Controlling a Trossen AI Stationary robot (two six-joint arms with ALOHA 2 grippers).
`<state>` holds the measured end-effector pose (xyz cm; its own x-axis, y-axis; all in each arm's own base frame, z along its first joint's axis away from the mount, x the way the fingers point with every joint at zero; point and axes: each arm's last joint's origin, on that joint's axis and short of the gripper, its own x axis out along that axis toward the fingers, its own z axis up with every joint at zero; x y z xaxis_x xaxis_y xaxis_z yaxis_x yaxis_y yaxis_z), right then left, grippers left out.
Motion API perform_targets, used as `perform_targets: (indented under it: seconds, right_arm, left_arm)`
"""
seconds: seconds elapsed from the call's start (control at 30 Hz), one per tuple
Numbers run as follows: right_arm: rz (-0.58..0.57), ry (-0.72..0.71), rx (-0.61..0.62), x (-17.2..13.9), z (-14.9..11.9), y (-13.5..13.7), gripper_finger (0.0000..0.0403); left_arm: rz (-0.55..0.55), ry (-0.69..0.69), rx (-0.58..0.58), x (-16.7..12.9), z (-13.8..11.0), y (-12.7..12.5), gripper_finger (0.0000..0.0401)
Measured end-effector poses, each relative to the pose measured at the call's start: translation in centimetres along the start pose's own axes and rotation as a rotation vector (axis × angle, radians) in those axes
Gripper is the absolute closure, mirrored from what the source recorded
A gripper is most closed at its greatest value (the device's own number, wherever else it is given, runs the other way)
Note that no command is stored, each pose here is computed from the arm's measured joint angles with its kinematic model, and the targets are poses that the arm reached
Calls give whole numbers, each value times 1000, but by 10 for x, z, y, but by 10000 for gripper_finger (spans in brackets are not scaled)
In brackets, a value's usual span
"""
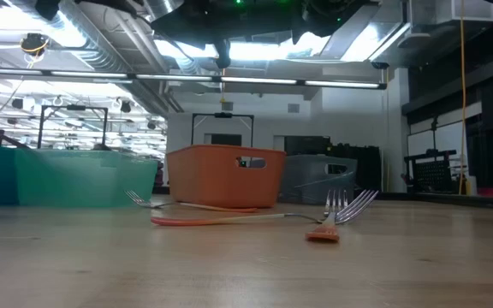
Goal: Sort silverware by color (type)
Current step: Put the gold fork into the light blue bin
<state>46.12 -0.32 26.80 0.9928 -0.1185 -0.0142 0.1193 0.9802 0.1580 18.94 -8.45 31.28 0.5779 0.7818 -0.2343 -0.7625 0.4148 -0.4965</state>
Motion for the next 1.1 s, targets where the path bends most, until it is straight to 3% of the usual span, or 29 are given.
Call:
perform_targets:
  seconds: [0.2,1.1]
  right_arm:
    - [8,1,0,0,0,0,402]
    - [68,15,-2,0,-1,2,402]
  left_arm:
    - [45,65,10,7,-4,0,331]
    - [54,13,-3,13,-6,-3,331]
